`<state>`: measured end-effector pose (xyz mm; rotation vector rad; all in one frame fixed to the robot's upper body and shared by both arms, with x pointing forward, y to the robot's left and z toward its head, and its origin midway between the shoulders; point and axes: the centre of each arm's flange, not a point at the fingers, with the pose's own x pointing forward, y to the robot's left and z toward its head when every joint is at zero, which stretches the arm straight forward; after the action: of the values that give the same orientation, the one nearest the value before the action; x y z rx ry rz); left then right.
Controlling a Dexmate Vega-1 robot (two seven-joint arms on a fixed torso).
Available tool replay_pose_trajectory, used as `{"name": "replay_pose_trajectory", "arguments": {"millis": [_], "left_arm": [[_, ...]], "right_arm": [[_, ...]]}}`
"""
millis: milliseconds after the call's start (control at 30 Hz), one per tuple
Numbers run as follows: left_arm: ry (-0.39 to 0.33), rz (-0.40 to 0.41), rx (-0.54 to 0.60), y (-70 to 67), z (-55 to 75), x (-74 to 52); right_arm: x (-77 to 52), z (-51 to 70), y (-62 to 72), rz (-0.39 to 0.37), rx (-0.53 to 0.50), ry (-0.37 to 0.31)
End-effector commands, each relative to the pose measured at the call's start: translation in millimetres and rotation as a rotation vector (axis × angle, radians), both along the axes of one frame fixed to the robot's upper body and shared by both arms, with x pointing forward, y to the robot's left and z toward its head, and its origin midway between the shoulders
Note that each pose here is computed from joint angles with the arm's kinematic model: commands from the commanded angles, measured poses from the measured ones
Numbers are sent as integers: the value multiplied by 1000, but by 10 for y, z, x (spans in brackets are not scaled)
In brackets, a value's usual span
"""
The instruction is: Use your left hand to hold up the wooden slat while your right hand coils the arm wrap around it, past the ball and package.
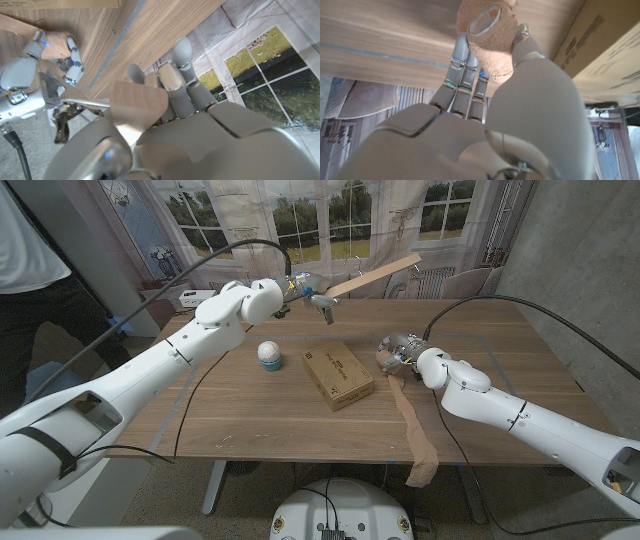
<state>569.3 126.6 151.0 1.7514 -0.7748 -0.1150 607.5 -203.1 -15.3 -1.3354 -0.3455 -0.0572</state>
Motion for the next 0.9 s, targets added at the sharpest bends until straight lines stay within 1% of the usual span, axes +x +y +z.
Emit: {"name": "replay_pose_trajectory", "arguments": {"millis": [33,67,100,433,700,900], "left_arm": [[1,3,3,-2,14,21],[2,3,3,-2,14,21],[2,3,1,4,17,25],[6,10,3,24,35,47],[12,13,10,22,53,55],[24,26,18,10,65,58]], "right_arm": [[-50,42,-304,-35,121,-223],[-51,42,-304,-35,122,-224],[-53,48,-334,-43,133,-249],[-77,37,-495,-97,202,-362],[-124,11,-652,-161,244,-434],[-175,-22,-753,-195,274,-485]]}}
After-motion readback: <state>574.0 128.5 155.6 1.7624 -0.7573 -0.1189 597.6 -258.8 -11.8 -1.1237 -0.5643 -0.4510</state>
